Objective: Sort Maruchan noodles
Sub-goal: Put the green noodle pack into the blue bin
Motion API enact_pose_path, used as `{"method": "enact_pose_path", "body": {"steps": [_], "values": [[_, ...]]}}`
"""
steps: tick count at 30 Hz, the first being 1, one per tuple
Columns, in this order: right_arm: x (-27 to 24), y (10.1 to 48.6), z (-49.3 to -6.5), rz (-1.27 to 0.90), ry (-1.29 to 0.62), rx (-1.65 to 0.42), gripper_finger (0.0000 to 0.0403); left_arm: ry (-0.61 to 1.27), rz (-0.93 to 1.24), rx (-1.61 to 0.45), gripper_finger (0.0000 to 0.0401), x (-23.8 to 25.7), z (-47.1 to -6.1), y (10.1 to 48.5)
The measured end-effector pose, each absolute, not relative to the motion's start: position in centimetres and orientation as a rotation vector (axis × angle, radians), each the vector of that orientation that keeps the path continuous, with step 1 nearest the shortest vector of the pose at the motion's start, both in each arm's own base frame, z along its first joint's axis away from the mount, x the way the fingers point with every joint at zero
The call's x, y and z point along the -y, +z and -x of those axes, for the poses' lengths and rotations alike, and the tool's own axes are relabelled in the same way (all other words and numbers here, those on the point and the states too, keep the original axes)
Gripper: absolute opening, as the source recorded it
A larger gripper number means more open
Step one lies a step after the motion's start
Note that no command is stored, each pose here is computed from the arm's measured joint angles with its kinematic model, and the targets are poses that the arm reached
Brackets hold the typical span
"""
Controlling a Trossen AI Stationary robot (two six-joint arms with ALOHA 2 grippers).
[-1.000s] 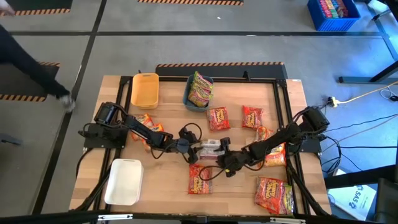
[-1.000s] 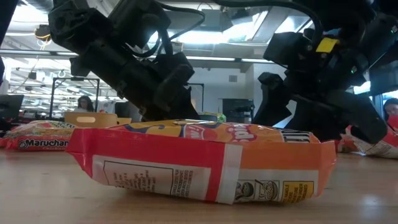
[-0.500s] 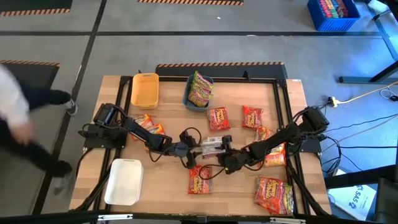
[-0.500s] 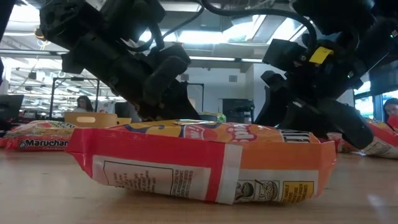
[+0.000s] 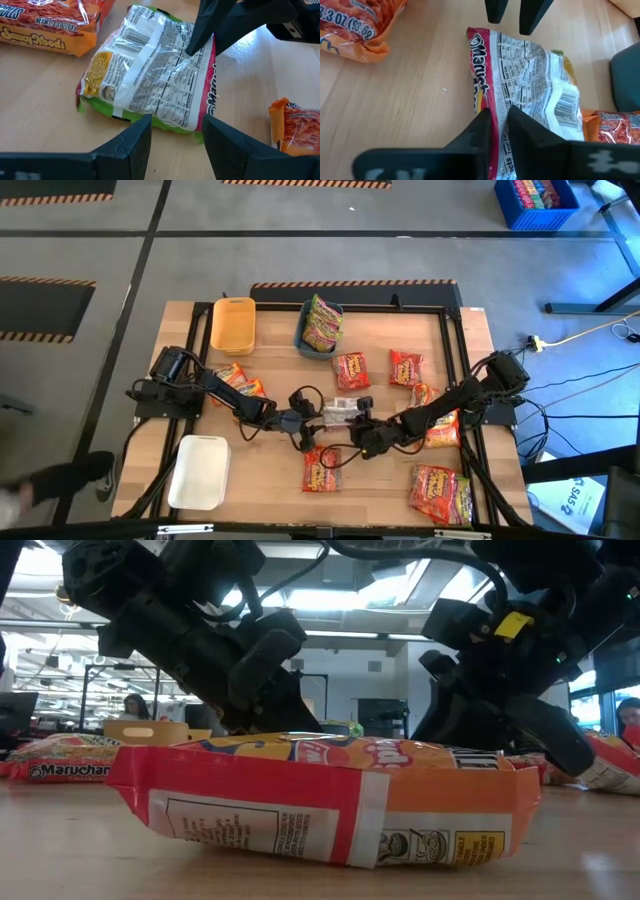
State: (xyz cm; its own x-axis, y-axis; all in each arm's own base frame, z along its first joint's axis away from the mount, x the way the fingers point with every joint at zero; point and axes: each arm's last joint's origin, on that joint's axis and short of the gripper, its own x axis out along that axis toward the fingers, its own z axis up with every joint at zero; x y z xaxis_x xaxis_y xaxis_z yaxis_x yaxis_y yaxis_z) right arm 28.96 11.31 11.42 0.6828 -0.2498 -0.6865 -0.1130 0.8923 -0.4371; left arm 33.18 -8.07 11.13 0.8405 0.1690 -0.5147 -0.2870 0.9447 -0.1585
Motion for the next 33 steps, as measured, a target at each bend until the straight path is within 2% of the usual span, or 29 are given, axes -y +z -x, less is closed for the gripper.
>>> {"method": "enact_pose_path", "body": {"steps": [7,15,26,33], "values": [[-11.3,11.4,-29.0,0.462,-0.072,-0.823,0.0004,0.242,0.227,-0.520,0.0167,8.1,-33.2,11.1],[-11.3,11.4,-29.0,0.443,-0.078,-0.821,0.0001,0.234,0.211,-0.521,0.0167,8.2,-33.1,11.2],[-11.0,14.8,-28.1,0.370,-0.062,-0.765,0.0001,0.140,0.115,-0.404,0.0167,9.7,-32.4,15.6],[-11.1,16.1,-27.7,0.276,-0.010,-0.755,0.0001,0.121,0.143,-0.327,0.0167,10.0,-32.3,17.1]]}}
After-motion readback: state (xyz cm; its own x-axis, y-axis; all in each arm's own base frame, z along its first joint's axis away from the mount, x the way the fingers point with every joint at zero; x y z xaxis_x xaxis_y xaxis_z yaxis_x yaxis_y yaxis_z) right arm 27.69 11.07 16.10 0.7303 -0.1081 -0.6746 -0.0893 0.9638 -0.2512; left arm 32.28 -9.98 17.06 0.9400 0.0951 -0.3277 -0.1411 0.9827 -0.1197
